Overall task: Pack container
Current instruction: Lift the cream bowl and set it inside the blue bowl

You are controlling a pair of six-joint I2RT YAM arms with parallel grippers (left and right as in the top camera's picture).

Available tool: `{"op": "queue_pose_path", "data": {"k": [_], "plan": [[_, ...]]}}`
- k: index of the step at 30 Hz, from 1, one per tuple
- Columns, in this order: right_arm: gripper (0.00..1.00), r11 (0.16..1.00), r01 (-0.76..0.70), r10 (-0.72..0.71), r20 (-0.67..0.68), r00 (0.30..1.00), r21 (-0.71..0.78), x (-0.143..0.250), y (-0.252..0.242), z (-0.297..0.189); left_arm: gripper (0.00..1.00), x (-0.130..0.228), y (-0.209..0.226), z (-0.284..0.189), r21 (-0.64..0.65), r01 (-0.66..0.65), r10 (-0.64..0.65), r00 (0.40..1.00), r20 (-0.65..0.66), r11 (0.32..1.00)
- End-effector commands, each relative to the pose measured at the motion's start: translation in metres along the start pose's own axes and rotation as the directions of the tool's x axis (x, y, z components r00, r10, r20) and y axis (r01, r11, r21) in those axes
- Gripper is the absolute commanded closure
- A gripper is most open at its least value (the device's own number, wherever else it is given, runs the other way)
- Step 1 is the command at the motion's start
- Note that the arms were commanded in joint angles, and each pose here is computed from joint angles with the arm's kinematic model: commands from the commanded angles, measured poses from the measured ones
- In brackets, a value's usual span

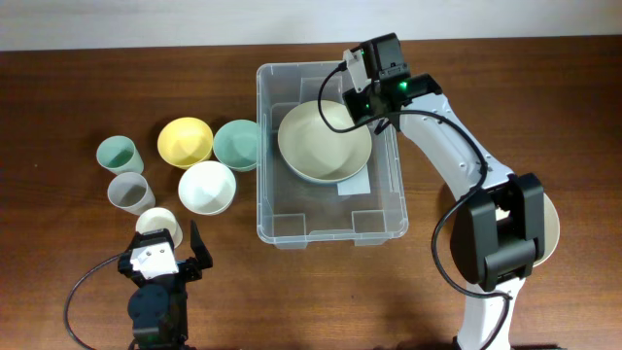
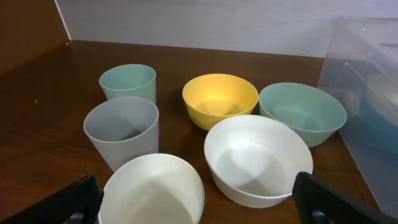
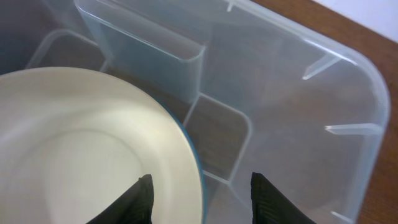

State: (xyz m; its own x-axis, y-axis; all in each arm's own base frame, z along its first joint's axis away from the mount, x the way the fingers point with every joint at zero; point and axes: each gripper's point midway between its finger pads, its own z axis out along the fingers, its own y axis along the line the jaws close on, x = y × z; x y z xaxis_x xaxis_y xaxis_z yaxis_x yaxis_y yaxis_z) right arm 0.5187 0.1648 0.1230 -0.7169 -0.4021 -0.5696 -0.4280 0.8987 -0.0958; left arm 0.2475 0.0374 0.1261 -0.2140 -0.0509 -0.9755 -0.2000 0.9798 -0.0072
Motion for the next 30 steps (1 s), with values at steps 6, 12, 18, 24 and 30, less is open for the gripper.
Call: {"op": "queue_pose_path", "data": {"k": [6,12,18,24,30], "plan": [[0.53,0.954,-0.213,0.188,0.133,0.973,0.21,-0.038,-0.066,-0.111,0.01,0.002,-0.003,0.0,0.015,-0.02,0.02,1.0,0.002,1.0],[0.5,0.824,-0.485,0.464,0.143,0.874,0.295,0.01,-0.139,-0.172,0.0,0.002,-0.003,0.0,0.015,-0.02,0.02,1.0,0.002,1.0],[0.45,0.686,-0.606,0.64,0.064,0.766,0.403,0.082,-0.193,-0.2,0.0,0.002,-0.003,0.0,0.015,-0.02,0.02,1.0,0.002,1.0],[0.33,0.584,-0.668,0.766,-0.041,0.642,0.461,0.144,-0.213,-0.215,0.0,0.002,-0.003,0.0,0.015,-0.02,0.02,1.0,0.002,1.0],[0.96,0.55,-0.704,0.824,-0.156,0.544,0.45,0.18,-0.201,-0.22,0.0,0.002,-0.003,0.0,0.015,-0.02,0.02,1.0,0.002,1.0]]}}
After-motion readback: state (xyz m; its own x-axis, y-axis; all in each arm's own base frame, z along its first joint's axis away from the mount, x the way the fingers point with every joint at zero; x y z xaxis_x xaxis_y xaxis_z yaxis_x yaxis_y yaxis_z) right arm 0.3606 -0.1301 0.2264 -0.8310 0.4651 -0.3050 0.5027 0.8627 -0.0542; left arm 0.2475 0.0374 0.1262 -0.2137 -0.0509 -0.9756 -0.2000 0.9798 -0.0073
